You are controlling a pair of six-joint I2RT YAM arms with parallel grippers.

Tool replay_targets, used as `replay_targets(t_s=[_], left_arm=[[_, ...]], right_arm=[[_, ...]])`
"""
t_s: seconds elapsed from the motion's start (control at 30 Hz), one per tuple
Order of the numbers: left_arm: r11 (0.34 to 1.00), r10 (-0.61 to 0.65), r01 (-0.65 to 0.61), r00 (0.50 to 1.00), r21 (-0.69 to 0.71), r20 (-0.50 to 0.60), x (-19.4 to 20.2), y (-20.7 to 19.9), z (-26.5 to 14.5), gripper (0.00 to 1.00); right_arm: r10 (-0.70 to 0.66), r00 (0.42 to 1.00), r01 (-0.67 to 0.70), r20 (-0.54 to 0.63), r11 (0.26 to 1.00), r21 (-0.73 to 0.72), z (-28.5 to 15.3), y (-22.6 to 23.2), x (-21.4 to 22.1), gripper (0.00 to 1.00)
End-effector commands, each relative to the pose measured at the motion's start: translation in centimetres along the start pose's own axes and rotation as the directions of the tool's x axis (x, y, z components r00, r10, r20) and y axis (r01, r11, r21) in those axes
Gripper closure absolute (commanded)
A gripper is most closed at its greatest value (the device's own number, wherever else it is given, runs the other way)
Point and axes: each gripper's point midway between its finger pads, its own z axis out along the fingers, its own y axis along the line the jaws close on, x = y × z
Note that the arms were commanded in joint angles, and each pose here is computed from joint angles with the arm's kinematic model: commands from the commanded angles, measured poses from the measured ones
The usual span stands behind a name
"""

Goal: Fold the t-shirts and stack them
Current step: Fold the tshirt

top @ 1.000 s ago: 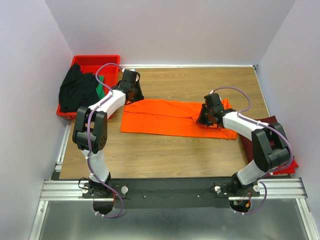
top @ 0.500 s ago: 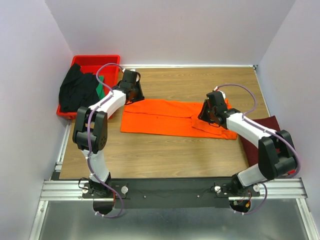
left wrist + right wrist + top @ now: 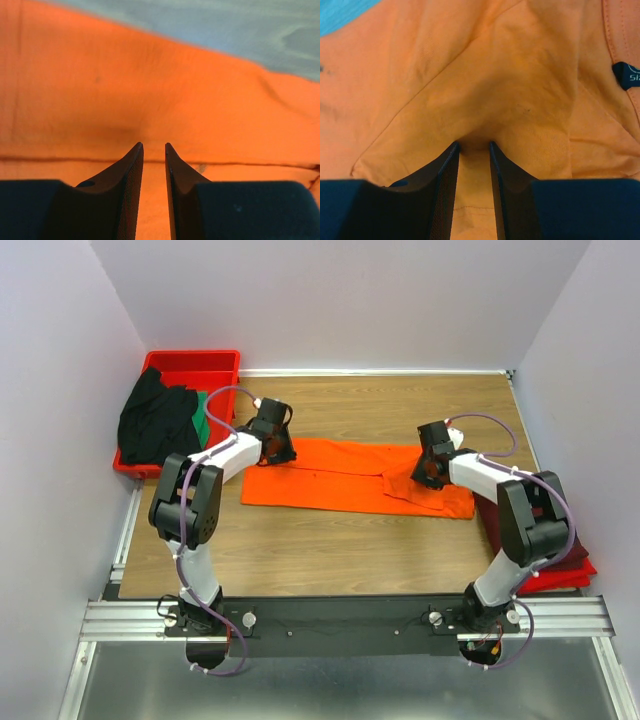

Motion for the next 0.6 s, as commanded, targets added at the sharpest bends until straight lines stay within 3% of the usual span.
replay_targets(t_s=[0.0,0.3,0.57], left_arm=[[0.994,-0.069,0.068,0.998,-0.09,-0.006,2.2,2.4,0.2,0.69],[0.982,-0.1,0.09,0.994,-0.168,-0.05,5.9,4.9,0.2,0.69],[0.984,-0.12,0.107,0.989,-0.143,-0.086,9.2,4.3,-1.8,0.69]], right_arm=[[0.03,1.0,-0.031,0.007,0.998,0.05,1.1,-0.7,-1.2,0.62],[0.028,1.0,-0.028,0.002,0.999,0.034,3.2,0.6,-3.3,0.62],[-0.041,0.999,0.041,0.005,0.998,-0.055,6.8,5.2,-6.7,0.62]])
